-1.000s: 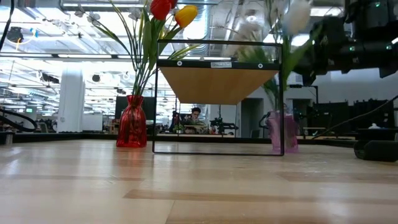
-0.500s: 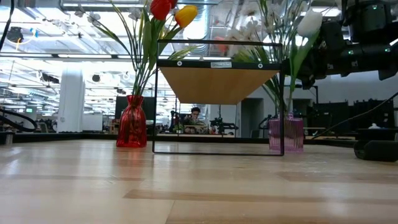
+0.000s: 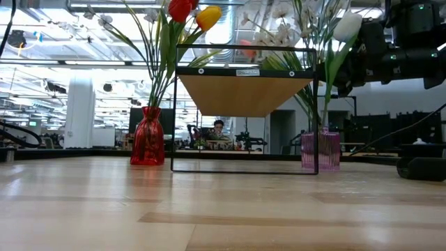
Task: Pick and place flowers into a vace then onto a shelf
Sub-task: Put the white flowers into the purple flower vase
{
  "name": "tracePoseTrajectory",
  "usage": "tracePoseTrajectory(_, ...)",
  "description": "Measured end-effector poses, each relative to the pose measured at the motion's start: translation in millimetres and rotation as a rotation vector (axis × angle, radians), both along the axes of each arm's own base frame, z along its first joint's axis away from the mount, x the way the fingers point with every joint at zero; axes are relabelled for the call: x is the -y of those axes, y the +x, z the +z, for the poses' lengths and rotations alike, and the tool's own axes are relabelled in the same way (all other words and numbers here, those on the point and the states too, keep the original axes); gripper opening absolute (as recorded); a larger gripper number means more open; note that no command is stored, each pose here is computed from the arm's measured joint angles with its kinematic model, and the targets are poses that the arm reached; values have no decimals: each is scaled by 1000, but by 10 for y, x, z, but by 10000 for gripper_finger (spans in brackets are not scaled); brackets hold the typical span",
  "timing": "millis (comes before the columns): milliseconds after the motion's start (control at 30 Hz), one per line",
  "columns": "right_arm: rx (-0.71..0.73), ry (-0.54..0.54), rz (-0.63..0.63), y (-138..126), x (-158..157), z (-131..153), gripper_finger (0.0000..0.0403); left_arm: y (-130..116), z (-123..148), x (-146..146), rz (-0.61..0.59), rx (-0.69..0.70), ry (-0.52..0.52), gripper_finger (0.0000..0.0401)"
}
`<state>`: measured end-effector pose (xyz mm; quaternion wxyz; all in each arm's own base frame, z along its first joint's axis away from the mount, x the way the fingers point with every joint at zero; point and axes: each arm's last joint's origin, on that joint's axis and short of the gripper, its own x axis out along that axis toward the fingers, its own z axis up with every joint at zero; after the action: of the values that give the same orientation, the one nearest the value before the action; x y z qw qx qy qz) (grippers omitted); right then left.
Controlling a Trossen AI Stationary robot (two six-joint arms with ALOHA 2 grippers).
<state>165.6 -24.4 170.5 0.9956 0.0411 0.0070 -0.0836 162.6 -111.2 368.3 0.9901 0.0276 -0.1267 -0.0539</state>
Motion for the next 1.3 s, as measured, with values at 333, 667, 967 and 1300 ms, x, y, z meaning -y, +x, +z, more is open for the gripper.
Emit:
tracePoseTrajectory(333, -32, -15, -1, -32, -4, 84, 0, 1, -4, 0, -1, -4, -5, 217)
tracePoseTrajectory(667, -48, -79, -52, -152, -40, 272, 0, 1, -4, 0, -1, -5, -4, 217)
tracePoseTrajectory(967, -89, -91, -106, -173, -48, 243, 0, 1, -4, 0, -1, -4, -3, 217)
tracePoseTrajectory(1300, -147, -89, -107, -130, -42, 162, 0, 1, -4, 0, -1, -4, -2, 217)
